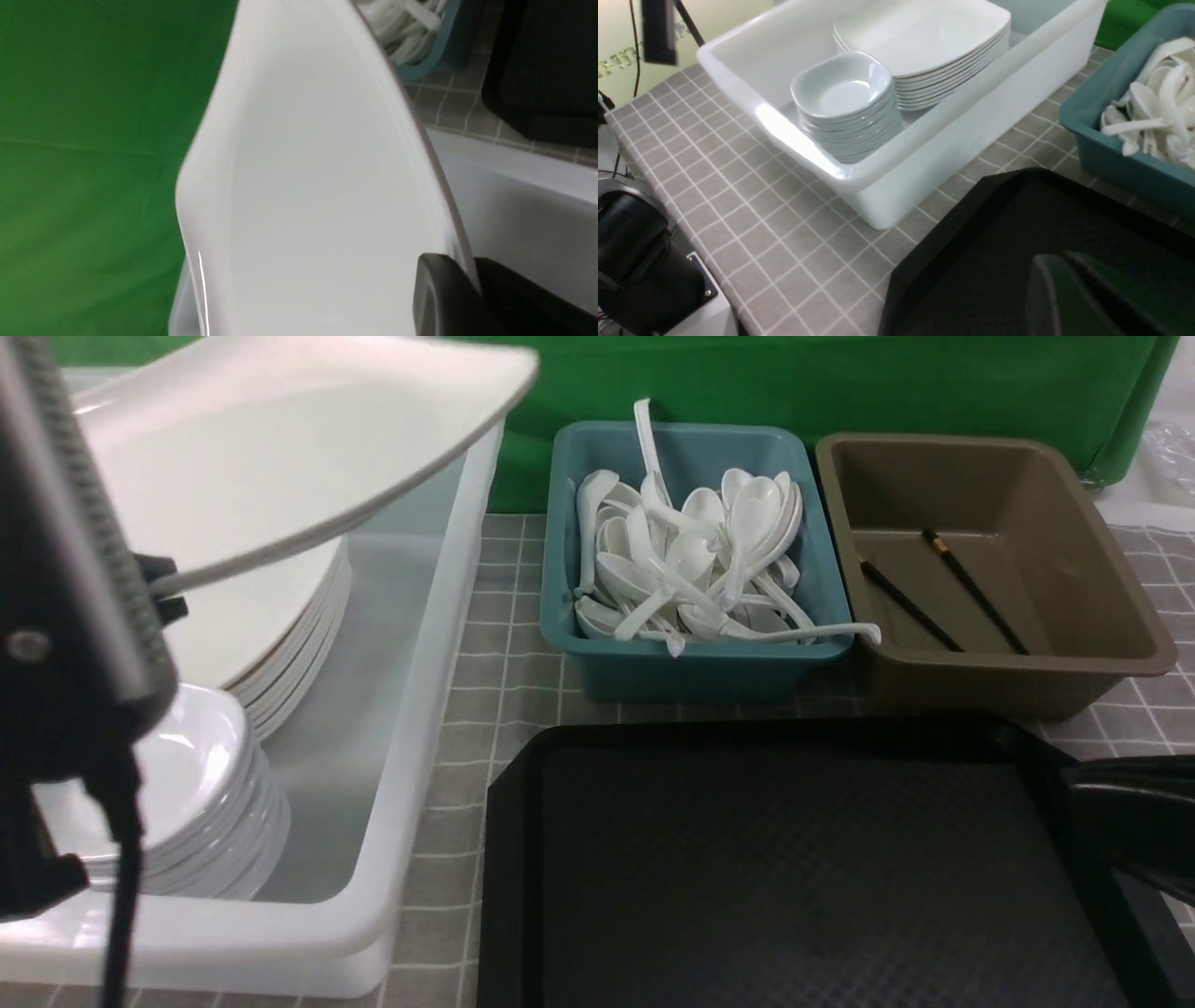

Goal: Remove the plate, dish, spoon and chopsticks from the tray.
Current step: Use the left arm to put the plate into the large storage box on the left

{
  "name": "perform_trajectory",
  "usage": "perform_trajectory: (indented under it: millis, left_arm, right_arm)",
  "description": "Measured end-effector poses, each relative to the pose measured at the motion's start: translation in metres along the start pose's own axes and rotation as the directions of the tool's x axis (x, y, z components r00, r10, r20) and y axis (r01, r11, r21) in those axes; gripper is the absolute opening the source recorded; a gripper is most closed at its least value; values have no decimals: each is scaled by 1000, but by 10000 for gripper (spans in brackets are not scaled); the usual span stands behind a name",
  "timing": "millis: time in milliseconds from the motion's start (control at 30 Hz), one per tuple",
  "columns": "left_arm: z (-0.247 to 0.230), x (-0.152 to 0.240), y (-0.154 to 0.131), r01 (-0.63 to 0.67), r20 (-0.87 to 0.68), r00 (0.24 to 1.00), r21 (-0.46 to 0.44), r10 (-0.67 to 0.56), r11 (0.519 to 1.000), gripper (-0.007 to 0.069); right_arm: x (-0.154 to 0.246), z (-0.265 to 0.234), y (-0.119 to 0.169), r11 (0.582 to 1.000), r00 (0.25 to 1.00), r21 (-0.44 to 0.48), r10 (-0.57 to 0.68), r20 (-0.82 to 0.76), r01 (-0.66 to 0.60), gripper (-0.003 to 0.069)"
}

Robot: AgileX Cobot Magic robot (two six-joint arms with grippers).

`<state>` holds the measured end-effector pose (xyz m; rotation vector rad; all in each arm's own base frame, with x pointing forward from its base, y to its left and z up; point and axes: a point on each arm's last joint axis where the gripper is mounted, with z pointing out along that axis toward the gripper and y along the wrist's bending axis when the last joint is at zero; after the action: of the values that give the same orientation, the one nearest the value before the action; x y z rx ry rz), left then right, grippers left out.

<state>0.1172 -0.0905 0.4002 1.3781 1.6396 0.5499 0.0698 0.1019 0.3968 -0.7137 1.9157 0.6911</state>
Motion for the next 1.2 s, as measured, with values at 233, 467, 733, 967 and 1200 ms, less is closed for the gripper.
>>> perform_trajectory:
  millis: [233,467,733,967,1200]
  left_arm:
    - [48,2,11,68,-67,996,24,-66,997,31]
    - [111,48,41,141,-151,979,-4,-140,990,31]
    - [171,103,42,92,-318,946,90,-59,992,31]
    - [204,124,35,66,-358,934,134,-14,989,31]
    - [231,136,26,-9,-364,929,178,74,984,31]
  right_arm:
    - [-6,12,5,999,999,-9,-49,1,49,32]
    - [-3,12,4,997,997,7,-72,-35,72,32]
    - [1,11,1,994,991,27,-102,-85,104,32]
    - [1,11,1,990,987,26,-136,-90,139,32]
    - [1,12,1,987,984,25,-153,-94,156,32]
